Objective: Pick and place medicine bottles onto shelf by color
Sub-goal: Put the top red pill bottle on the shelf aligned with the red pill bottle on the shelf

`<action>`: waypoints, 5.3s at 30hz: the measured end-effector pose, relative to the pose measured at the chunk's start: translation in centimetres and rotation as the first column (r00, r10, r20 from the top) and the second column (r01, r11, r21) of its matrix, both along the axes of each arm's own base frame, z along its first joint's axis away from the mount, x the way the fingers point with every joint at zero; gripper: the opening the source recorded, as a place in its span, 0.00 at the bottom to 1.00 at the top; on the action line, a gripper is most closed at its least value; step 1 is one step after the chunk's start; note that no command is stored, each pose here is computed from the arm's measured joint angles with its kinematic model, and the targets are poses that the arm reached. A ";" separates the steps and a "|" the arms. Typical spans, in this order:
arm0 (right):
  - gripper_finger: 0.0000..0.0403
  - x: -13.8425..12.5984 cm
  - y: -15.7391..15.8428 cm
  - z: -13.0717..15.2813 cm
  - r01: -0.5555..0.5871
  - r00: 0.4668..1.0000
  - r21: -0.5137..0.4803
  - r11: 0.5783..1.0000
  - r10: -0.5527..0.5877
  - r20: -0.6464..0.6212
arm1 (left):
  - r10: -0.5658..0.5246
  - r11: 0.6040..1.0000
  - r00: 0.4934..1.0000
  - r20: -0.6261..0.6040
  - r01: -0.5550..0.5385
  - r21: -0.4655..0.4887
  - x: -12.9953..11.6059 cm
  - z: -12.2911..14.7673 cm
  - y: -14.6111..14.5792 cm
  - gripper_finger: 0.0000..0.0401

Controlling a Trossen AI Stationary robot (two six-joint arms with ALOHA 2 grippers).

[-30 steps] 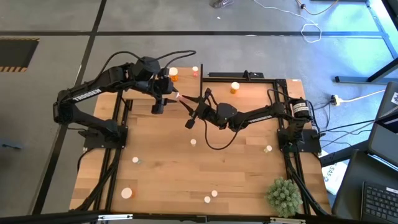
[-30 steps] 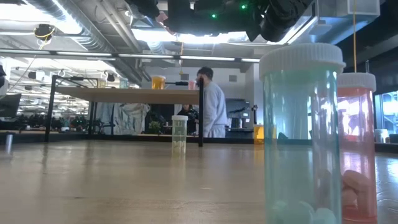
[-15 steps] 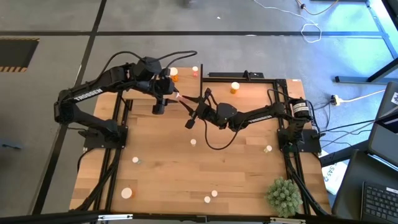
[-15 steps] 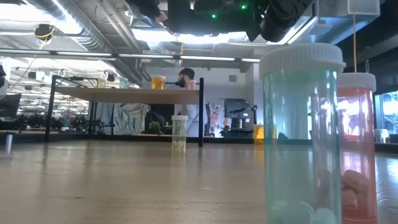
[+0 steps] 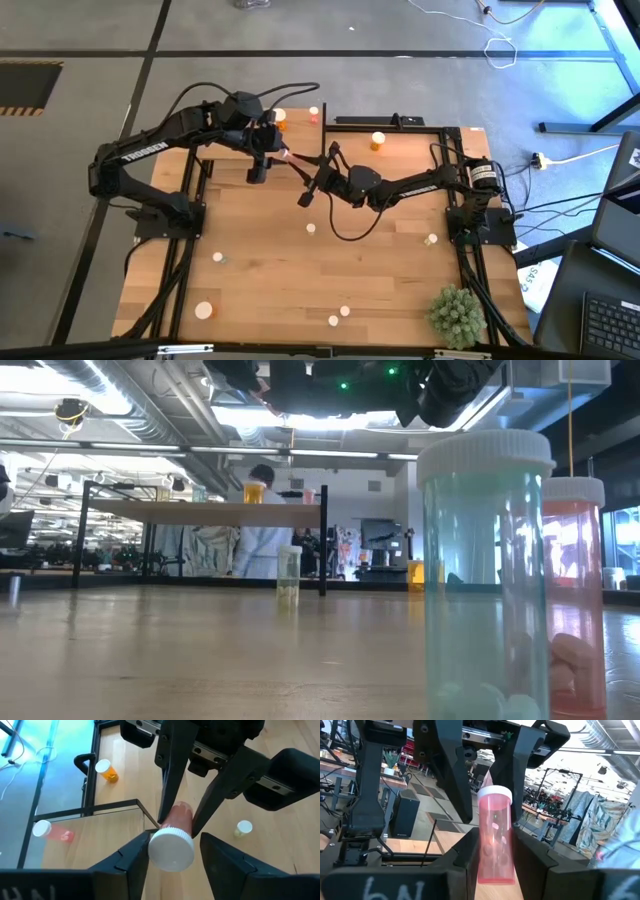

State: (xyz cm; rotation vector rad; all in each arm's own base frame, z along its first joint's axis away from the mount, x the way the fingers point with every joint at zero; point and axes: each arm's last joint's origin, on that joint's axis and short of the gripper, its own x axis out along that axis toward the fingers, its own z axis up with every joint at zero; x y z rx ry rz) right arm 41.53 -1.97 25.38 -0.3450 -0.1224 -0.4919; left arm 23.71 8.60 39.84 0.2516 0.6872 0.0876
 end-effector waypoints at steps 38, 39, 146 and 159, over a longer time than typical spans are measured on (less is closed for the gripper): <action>0.26 0.0 0.0 0.0 0.000 1.000 -0.001 1.000 0.000 -0.001 | 0.001 1.000 1.000 0.000 -0.001 0.000 0.0 0.0 0.0 0.39; 0.26 0.0 0.0 0.0 0.000 1.000 -0.001 1.000 0.000 -0.001 | 0.001 1.000 1.000 0.000 -0.001 0.000 0.0 0.0 0.0 0.39; 0.44 -7.9 0.8 7.3 0.135 0.977 0.356 0.924 -0.064 -0.205 | 0.220 0.975 0.967 -0.130 -0.223 -0.009 0.5 -2.4 4.5 0.28; 0.44 -7.9 0.8 7.2 0.128 0.982 0.418 0.899 -0.055 -0.183 | 0.269 0.963 0.887 -0.374 -0.257 0.081 1.8 -5.9 5.8 0.28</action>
